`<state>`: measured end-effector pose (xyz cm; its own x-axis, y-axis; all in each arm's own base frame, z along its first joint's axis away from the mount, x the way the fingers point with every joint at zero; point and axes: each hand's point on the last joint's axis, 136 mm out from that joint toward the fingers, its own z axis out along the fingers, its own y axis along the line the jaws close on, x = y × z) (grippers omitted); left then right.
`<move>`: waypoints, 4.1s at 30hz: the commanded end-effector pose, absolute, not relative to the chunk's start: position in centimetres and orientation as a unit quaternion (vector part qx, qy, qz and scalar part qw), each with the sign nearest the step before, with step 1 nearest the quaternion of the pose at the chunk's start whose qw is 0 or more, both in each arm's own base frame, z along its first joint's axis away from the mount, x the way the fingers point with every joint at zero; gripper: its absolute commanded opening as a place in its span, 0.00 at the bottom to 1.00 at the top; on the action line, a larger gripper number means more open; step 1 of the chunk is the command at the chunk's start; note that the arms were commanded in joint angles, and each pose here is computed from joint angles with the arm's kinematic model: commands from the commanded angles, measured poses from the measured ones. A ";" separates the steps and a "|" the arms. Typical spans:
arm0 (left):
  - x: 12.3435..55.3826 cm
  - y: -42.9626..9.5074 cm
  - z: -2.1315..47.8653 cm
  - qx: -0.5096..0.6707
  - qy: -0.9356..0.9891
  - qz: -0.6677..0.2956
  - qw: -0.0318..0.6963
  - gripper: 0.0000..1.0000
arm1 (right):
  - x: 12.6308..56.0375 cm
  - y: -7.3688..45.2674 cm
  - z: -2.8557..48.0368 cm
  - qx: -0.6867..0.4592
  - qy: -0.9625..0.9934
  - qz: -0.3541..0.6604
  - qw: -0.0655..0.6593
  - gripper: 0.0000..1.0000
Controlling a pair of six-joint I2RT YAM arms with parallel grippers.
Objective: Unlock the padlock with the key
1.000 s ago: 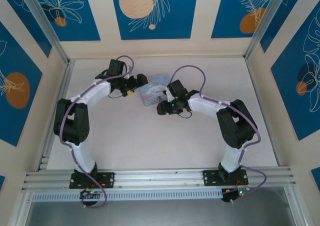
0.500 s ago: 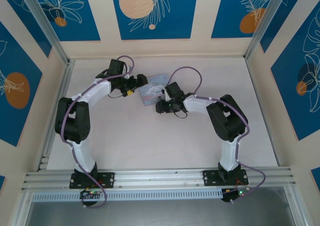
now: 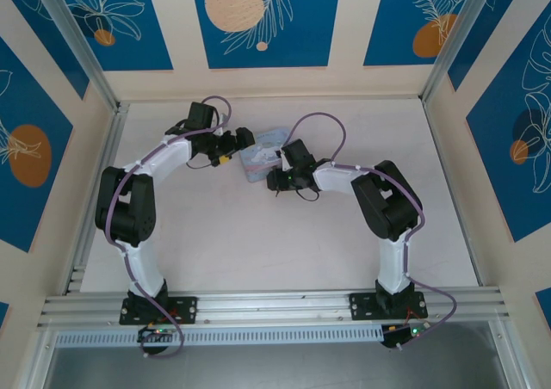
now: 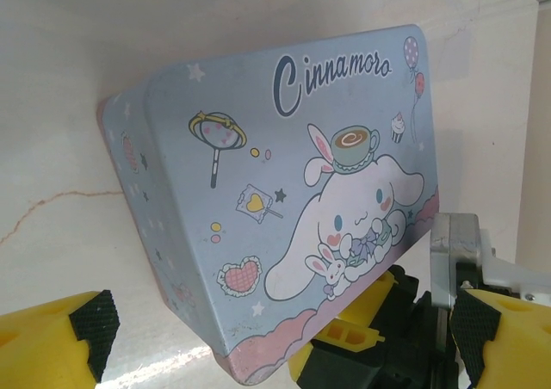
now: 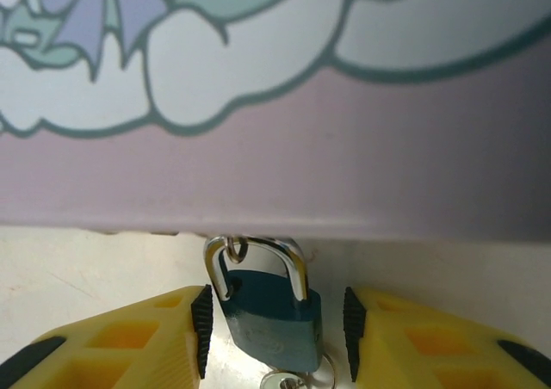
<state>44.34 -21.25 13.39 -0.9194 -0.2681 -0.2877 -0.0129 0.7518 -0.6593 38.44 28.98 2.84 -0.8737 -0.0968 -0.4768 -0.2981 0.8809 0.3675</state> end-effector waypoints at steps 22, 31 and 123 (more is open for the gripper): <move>42.8 -18.1 9.2 -0.073 0.948 -0.249 0.185 1.00 | 37.3 28.4 3.4 -0.052 0.948 0.233 0.209 0.00; 42.0 -19.0 7.1 -0.051 0.959 -0.219 0.173 1.00 | 37.1 28.9 4.0 0.002 0.940 0.282 0.191 0.00; 37.5 -24.2 7.5 0.040 0.978 -0.132 0.160 1.00 | 31.3 23.7 1.2 0.116 0.951 0.260 0.122 0.00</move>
